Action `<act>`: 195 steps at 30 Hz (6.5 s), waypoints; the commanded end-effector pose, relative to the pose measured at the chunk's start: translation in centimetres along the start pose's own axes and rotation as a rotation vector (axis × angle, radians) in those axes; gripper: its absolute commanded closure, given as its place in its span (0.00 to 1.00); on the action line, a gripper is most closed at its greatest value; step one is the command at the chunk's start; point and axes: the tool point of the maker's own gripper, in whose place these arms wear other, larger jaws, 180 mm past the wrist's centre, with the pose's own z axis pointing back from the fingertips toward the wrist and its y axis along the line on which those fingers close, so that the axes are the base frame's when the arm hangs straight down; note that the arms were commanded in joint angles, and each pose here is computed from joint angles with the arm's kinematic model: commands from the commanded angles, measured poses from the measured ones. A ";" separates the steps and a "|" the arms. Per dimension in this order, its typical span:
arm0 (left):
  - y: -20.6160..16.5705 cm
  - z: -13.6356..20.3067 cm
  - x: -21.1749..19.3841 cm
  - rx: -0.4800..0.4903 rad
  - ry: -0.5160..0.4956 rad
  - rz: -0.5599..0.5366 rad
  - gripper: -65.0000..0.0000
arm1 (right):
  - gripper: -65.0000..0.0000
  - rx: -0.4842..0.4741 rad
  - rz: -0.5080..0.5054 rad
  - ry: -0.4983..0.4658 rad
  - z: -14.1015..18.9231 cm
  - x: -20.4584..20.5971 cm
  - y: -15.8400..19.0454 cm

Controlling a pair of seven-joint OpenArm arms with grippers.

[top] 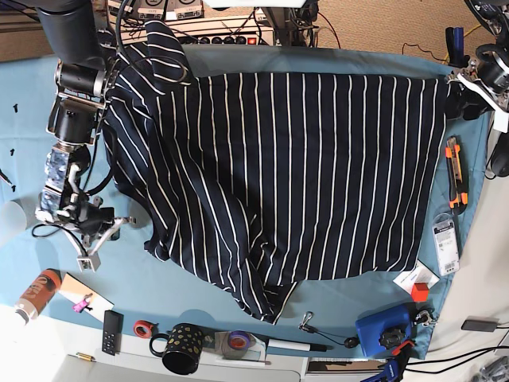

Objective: Layout the t-shirt on the table in an organized manner, then fold the t-shirt properly
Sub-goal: 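Grasp the shirt side edge with the right gripper, then pull the grasped shirt edge outward with the right gripper to flatten, then grasp the shirt's collar-side corners with both grippers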

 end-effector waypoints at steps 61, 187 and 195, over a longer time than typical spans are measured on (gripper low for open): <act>0.0 0.4 1.3 -0.004 -0.040 -0.023 0.56 | 1.00 -0.040 -0.094 -0.269 2.4 3.4 -3.2; -1.3 8.5 3.0 0.067 -0.257 0.016 0.71 | 0.93 0.259 -0.339 0.312 14.7 -28.3 5.3; -1.4 8.2 2.1 0.064 -0.206 0.018 0.71 | 1.00 0.259 -0.445 0.057 17.1 -23.4 2.0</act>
